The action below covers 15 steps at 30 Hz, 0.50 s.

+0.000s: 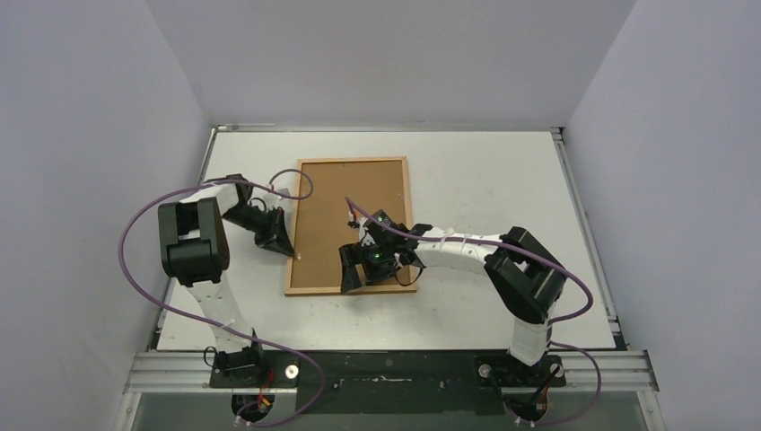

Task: Put the photo into the frame
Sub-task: Install the photo frame at the center of the board.

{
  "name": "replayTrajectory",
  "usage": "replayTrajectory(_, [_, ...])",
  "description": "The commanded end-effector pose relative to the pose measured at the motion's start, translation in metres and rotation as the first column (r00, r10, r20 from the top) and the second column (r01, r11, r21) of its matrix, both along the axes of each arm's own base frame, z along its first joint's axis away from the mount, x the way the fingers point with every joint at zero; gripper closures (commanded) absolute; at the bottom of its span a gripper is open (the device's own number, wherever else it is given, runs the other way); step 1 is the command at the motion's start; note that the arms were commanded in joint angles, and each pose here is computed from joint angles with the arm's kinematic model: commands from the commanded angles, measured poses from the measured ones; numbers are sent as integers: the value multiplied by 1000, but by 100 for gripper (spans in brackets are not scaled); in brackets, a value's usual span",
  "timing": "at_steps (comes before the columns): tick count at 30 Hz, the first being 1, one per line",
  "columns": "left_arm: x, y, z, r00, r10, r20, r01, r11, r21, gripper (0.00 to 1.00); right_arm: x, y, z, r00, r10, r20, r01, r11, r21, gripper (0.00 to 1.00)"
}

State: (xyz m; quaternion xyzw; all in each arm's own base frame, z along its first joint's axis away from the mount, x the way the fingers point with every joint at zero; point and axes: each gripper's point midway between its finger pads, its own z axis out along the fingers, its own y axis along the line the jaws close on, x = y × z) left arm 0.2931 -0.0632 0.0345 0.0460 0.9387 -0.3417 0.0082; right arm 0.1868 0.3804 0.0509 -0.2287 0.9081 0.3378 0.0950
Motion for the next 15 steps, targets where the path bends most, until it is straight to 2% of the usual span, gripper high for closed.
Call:
replayTrajectory(1, [4,-4,4,998,-16,54,16,1000,-6,100,-20,17,1,995,69,-65,-66,996,56,17])
replayTrajectory(9, [2,-5,4,998,-25,55,25,1000,-12,100,-26,22,2,991,102,-92,-94,992,83,17])
replayTrajectory(15, [0,-3,9,998,-30,56,31,999,-16,100,15,6,32,999,47,19,-48,998,46,16])
